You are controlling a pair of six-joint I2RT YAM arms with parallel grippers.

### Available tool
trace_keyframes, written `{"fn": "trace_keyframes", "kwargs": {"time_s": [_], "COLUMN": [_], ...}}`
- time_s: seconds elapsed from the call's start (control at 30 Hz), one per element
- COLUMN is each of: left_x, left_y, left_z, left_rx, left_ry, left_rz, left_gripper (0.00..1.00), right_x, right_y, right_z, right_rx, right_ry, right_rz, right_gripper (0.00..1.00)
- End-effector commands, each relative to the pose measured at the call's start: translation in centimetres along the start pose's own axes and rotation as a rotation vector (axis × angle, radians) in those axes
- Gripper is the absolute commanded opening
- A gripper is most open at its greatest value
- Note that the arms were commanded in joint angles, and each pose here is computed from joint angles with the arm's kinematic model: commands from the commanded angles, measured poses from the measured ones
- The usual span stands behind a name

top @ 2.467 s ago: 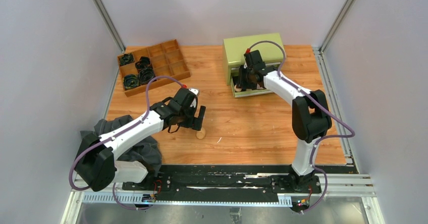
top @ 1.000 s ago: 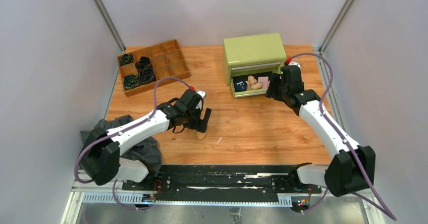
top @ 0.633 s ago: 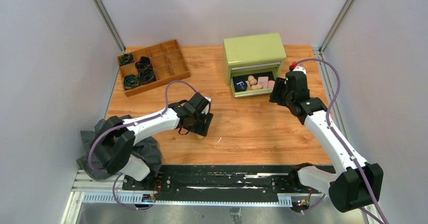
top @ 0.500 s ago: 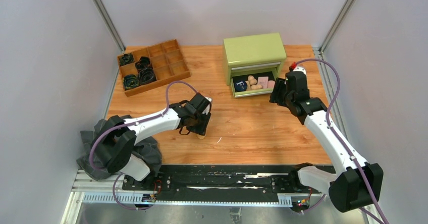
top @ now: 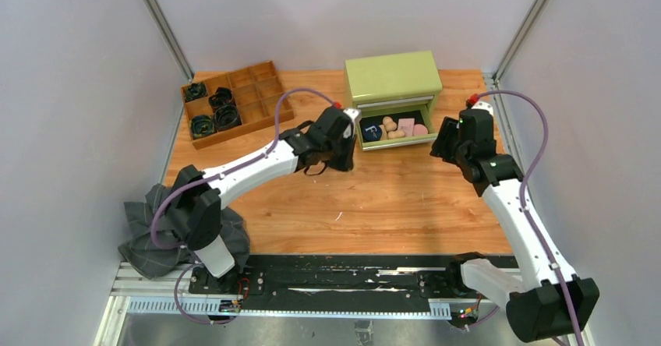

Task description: Organize the makeup

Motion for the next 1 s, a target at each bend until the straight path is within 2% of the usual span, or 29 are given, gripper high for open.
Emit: {"fn": "trace_keyframes", "kwargs": {"time_s": [0.0, 0.3, 0.5, 0.63, 0.67, 0.73, 0.77, 0.8, 0.97], "left_x": [-6.7, -15.6, -19.5, -20.5, -20.5, -20.3, -20.1, -19.9, -19.7], "left_y": [-1.2, -8.3, -11.6, -13.9, -14.6, -15.6, -15.9, -16.1, -14.2], "left_z": [-4.8, -9.5, -9.8, -9.0, -8.9, -8.4, -8.2, -8.2, -9.6], "left_rx": [0.12, 0.166, 0.125, 0.073, 0.068, 0.048, 0.042, 0.043, 0.073], "left_ry": [-0.04, -0.095, -0.108, -0.097, -0.097, -0.096, -0.096, -0.103, -0.156], "left_rz": [-0.12, -0.222, -0.336, -0.406, -0.41, -0.409, -0.404, -0.396, -0.391], "left_gripper": [0.21, 0.21, 0.24, 0.27, 0.32, 0.57, 0.68, 0.73, 0.74], "right_x": [-2.3, -2.7, -2.2, -2.0, -2.0, -1.7, -1.6, -1.5, -0.7], "right_y": [3.3, 7.9, 9.2, 9.0, 8.9, 8.6, 8.4, 8.3, 7.7], "right_z": [-1.1, -0.7, -1.5, -1.6, -1.6, -1.6, -1.5, -1.5, -1.6], "right_rx": [0.005, -0.053, -0.025, -0.013, -0.011, -0.011, -0.013, -0.012, -0.006], "right_ry": [-0.04, -0.098, -0.096, -0.088, -0.087, -0.086, -0.084, -0.085, -0.087], "right_rz": [-0.055, -0.085, -0.079, -0.061, -0.056, -0.041, -0.037, -0.032, -0.007], "right_gripper": [0.55, 0.53, 0.53, 0.53, 0.53, 0.53, 0.53, 0.52, 0.52]}}
Point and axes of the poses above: each gripper's point midway between its finger pads, its own y axis back along the fingers, its own z axis along the line the jaws close on, x = y × z, the point moved 1 cm from there along y, back along the fingers, and after that the axes turned 3 degrees about y, right-handed, at the moved point
